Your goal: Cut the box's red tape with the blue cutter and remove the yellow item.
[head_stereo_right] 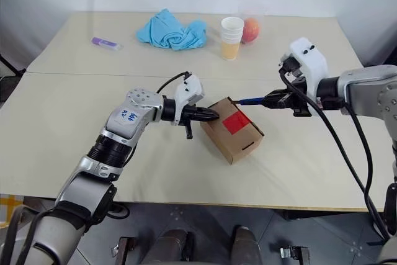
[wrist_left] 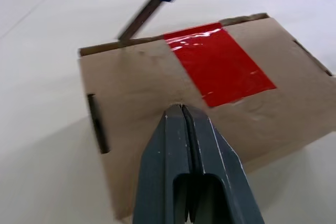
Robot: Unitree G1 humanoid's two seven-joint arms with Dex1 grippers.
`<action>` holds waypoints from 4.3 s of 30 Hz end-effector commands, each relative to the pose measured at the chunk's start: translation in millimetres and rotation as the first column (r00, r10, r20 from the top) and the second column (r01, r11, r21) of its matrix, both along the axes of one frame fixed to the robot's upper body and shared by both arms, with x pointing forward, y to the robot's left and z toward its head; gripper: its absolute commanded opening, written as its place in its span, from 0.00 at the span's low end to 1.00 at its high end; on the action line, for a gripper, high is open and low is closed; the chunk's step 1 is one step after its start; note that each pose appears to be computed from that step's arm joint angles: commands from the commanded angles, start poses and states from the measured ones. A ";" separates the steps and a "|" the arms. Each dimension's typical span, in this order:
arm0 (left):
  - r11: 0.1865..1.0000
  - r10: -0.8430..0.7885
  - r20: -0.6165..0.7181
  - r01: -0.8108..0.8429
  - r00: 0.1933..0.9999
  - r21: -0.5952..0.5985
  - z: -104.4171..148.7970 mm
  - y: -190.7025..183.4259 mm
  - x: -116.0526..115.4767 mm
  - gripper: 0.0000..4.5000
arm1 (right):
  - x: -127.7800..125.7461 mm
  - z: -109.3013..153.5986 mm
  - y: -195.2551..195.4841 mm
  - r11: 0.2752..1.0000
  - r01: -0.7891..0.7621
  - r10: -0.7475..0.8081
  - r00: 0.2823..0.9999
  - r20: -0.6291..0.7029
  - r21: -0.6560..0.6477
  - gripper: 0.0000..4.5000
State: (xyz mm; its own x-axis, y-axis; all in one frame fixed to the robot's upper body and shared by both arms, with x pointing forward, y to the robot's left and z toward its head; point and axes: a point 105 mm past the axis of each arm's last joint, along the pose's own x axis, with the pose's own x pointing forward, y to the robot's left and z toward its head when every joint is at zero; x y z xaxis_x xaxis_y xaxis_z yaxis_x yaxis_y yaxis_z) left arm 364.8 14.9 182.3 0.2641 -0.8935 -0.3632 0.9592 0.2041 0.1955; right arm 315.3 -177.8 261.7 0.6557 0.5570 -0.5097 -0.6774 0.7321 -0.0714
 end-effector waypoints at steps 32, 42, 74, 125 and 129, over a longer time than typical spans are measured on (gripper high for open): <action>0.988 0.012 0.011 -0.014 1.000 0.153 -27.9 -15.8 -2.1 0.00 | -0.4 -11.1 5.8 0.999 0.034 -0.030 0.978 -0.207 0.018 0.04; 0.984 0.018 -0.050 -0.009 0.999 0.176 -42.6 -16.2 -6.6 0.00 | -8.5 -26.8 -4.3 0.999 0.045 -0.048 0.957 -0.286 -0.018 0.04; 0.982 0.059 -0.058 -0.047 0.997 0.180 -47.2 -18.5 2.8 0.00 | -21.8 -40.7 -9.9 0.978 -0.073 -0.035 0.866 -0.498 -0.196 0.04; 0.986 0.078 -0.070 -0.066 0.995 0.153 -47.3 -16.6 -2.5 0.00 | -9.9 -59.3 -18.3 0.934 -0.203 -0.008 0.809 -0.587 -0.293 0.04; 0.986 0.090 -0.073 -0.079 0.993 0.146 -47.4 -15.5 -2.8 0.00 | -13.6 -61.6 -20.8 0.921 -0.239 -0.001 0.790 -0.614 -0.309 0.04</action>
State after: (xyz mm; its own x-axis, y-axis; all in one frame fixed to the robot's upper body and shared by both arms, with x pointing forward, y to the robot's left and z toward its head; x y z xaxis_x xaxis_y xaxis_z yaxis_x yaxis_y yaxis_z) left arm 367.0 -2.2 168.9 0.3323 -0.8459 -0.4172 0.9393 0.2566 0.2278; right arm 304.6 -204.8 200.8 0.1297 0.3109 -0.9415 -0.7170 0.6853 0.1275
